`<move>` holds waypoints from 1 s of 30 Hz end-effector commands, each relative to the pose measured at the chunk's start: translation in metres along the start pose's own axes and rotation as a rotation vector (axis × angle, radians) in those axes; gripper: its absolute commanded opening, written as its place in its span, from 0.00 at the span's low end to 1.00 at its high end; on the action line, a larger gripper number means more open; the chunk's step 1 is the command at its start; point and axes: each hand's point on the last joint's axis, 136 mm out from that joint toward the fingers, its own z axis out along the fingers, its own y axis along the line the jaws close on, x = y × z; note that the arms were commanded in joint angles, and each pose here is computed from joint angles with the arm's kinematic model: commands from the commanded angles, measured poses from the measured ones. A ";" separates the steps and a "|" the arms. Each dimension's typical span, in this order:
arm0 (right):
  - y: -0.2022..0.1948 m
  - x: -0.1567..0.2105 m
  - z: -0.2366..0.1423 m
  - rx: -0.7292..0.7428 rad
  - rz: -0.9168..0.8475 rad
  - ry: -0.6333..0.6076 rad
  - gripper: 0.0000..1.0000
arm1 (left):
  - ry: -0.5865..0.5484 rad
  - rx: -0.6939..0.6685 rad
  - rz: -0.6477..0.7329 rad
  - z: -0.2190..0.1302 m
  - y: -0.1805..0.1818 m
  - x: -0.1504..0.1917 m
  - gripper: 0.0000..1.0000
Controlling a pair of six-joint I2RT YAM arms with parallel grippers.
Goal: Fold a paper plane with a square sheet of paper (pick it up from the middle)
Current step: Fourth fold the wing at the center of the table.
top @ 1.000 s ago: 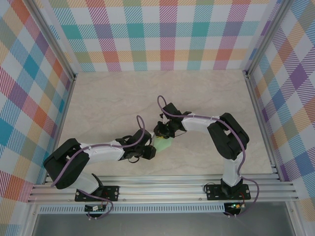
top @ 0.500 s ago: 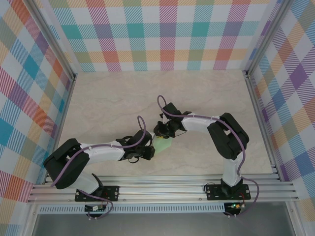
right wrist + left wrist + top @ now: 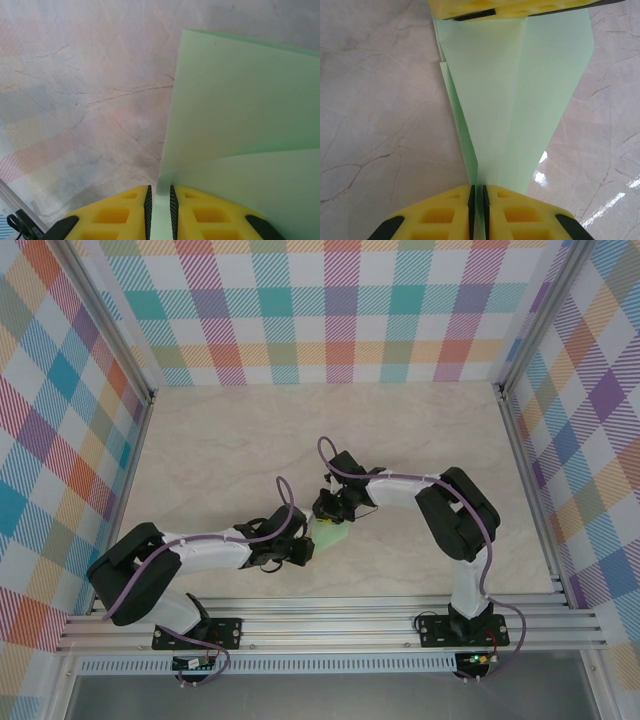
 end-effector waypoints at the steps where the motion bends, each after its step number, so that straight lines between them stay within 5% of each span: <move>1: -0.010 -0.002 0.007 0.032 0.013 0.004 0.19 | 0.018 0.049 -0.025 0.000 -0.005 0.009 0.14; 15: -0.020 0.006 0.010 0.050 0.010 0.024 0.19 | -0.120 0.092 -0.132 -0.037 -0.003 -0.014 0.27; 21: -0.020 0.006 0.010 0.050 0.012 0.022 0.19 | -0.163 0.198 -0.169 -0.053 -0.022 -0.031 0.25; 30: -0.021 0.007 0.010 0.050 0.014 0.023 0.19 | -0.136 0.244 -0.221 -0.029 -0.031 -0.040 0.22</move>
